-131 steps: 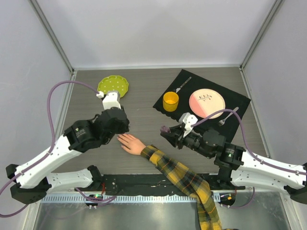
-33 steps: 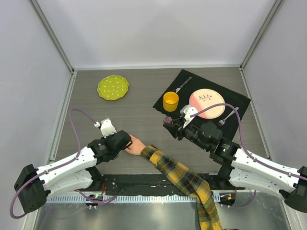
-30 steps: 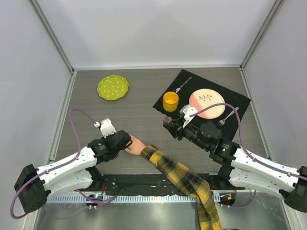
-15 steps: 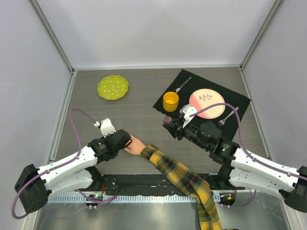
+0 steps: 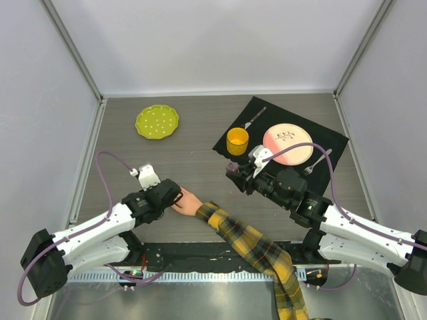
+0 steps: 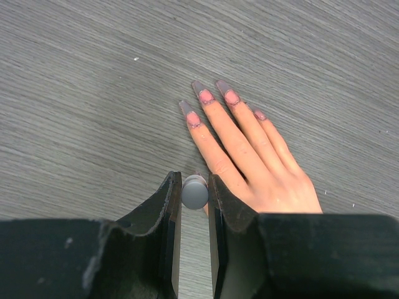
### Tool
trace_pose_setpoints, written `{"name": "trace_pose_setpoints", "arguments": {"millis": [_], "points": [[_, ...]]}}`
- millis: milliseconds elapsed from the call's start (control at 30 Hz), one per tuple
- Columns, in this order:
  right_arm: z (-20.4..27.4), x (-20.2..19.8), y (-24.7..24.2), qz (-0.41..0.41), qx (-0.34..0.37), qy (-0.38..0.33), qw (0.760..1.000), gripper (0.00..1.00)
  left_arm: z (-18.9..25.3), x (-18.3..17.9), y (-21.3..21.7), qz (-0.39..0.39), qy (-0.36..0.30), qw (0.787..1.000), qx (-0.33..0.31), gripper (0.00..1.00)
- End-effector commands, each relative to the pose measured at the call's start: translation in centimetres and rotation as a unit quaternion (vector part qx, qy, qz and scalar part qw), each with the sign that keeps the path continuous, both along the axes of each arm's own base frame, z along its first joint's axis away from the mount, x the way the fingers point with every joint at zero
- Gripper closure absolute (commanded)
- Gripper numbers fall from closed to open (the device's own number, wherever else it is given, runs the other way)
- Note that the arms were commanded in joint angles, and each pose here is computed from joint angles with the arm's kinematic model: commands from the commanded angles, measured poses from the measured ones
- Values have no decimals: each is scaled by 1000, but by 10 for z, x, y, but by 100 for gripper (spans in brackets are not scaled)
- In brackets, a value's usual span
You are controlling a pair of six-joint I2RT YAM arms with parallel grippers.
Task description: Paint the nails
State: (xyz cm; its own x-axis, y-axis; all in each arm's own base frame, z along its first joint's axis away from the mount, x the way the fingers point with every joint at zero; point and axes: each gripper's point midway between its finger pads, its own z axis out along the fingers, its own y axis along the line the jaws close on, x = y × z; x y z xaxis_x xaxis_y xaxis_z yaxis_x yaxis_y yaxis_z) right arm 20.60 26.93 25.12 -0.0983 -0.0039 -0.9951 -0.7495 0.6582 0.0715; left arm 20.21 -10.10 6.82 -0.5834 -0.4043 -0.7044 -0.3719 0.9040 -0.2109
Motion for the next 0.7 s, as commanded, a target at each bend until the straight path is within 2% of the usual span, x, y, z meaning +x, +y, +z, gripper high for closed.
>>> {"name": "trace_pose_setpoints", "arguments": {"millis": [0,667], "points": [[20,3,4,1,32,-18,999,99,5,7,-1,4,-16,1000,-6,100],[19,5,6,3,31,-15,999,99,5,14,4,11,-12,1000,-4,100]]}}
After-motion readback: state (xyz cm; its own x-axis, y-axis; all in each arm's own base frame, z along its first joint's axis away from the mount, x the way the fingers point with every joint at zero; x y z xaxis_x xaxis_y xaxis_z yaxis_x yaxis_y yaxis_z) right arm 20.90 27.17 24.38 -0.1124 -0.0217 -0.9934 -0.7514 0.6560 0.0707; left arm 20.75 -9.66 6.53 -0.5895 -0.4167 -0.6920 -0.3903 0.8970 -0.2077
